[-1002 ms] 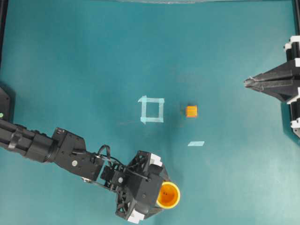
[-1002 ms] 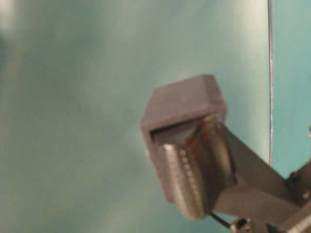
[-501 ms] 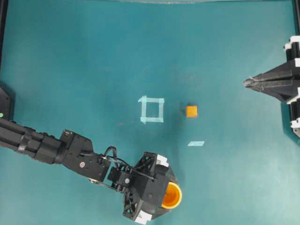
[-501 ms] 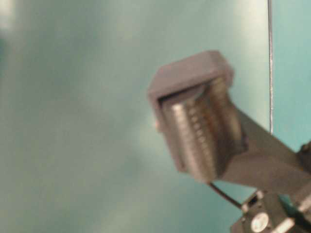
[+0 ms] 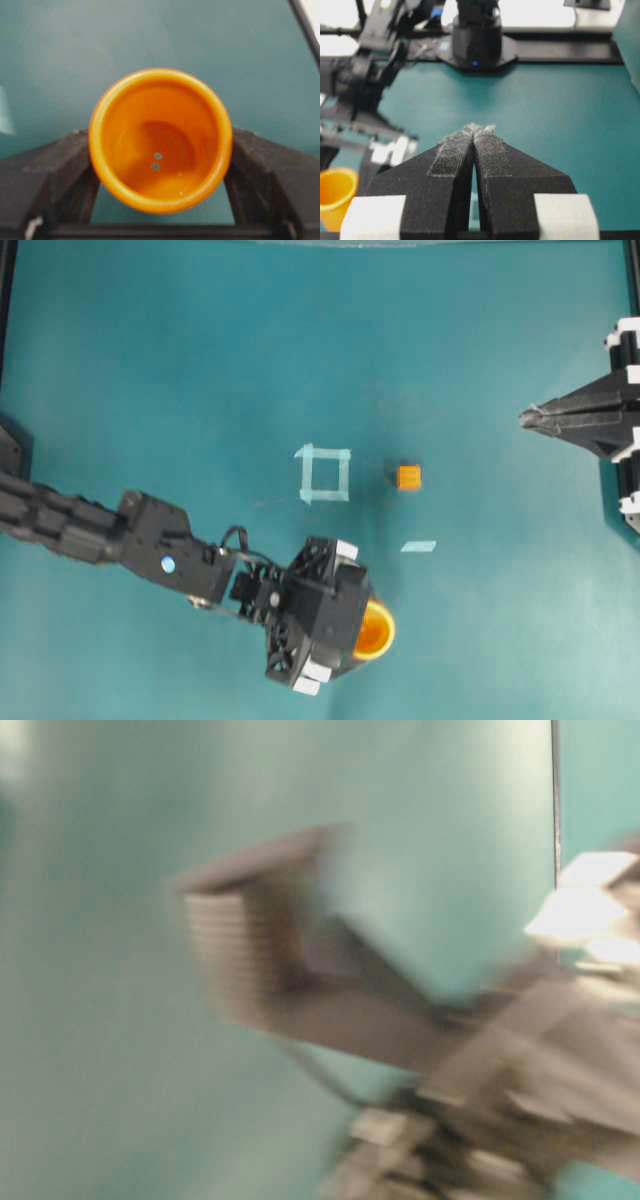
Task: Move the cup toward the block with left arm.
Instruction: 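Carry the orange cup with the left gripper up toward the orange cube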
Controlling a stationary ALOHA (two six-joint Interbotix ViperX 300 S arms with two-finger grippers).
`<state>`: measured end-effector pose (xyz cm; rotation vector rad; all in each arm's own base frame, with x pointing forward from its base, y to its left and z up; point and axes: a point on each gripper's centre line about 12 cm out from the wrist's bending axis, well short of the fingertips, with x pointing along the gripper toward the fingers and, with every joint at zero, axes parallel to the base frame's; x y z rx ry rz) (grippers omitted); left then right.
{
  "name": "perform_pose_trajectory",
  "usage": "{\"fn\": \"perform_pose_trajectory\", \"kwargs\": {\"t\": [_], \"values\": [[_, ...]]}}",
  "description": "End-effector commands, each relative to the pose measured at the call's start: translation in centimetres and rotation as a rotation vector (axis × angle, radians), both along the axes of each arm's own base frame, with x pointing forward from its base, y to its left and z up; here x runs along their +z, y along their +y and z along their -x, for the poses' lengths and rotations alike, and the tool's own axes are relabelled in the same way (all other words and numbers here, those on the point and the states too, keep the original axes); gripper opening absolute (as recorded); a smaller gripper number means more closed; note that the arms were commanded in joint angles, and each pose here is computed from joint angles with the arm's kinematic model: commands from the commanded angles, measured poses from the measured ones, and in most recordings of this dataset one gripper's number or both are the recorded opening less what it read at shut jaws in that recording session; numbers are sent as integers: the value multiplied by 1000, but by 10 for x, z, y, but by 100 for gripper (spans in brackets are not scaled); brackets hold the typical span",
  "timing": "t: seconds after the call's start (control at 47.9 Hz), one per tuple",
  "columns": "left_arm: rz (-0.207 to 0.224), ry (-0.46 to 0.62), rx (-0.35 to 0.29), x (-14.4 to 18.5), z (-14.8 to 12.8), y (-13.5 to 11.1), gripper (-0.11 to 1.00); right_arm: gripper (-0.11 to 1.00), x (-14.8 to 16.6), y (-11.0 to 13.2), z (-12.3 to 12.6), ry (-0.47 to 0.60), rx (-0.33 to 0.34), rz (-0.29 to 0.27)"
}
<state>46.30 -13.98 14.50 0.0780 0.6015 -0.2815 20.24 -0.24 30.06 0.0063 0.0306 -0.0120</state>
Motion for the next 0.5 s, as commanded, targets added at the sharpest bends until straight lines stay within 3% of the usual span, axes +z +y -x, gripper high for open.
{"fn": "perform_pose_trajectory", "kwargs": {"t": [0.0,0.48], "values": [[19,-82,31,40,-3,16,68,0,10,0,-2,-25,0,0],[23,-127,211,59,-20,100,68,0,10,0,-2,-23,0,-1]]}}
